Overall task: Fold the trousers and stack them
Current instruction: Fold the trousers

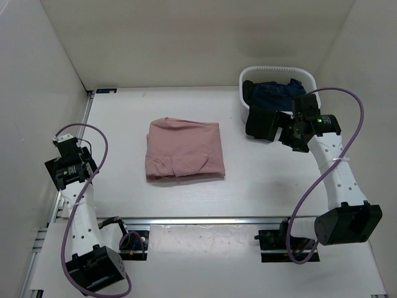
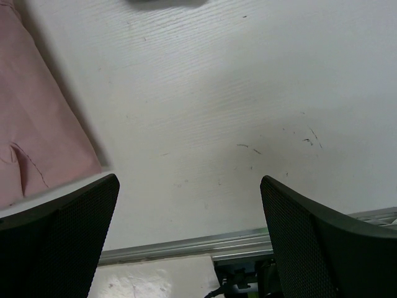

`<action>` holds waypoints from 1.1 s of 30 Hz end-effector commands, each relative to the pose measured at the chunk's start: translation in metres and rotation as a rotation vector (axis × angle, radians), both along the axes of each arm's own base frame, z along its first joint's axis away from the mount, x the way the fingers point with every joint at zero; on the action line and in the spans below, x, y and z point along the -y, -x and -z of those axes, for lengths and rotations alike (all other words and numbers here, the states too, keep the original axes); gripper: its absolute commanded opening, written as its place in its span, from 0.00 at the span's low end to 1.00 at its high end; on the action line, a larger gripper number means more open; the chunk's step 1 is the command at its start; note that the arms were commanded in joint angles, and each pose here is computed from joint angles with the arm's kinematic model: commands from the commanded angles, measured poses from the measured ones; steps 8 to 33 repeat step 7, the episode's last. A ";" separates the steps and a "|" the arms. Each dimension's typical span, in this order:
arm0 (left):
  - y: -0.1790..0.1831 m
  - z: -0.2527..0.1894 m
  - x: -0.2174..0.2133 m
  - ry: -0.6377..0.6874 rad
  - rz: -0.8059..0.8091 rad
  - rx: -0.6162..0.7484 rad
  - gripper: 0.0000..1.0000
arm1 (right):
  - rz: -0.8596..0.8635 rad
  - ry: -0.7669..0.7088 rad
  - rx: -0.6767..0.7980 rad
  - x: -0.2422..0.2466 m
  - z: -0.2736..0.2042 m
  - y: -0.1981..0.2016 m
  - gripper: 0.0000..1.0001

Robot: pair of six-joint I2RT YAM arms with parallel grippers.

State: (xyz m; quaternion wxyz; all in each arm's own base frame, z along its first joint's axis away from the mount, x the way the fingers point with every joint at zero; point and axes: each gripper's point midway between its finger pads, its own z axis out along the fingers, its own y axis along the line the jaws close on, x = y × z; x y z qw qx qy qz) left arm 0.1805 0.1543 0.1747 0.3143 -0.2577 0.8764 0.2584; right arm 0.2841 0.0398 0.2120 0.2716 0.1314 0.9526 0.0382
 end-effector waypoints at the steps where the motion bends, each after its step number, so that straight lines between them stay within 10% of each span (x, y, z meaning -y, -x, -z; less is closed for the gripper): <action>1: -0.007 -0.022 -0.002 -0.016 0.004 0.067 1.00 | -0.001 0.022 0.051 0.005 -0.017 -0.002 0.99; 33: -0.007 -0.023 -0.001 -0.003 0.009 0.073 1.00 | -0.002 0.035 0.061 0.007 -0.014 -0.002 0.99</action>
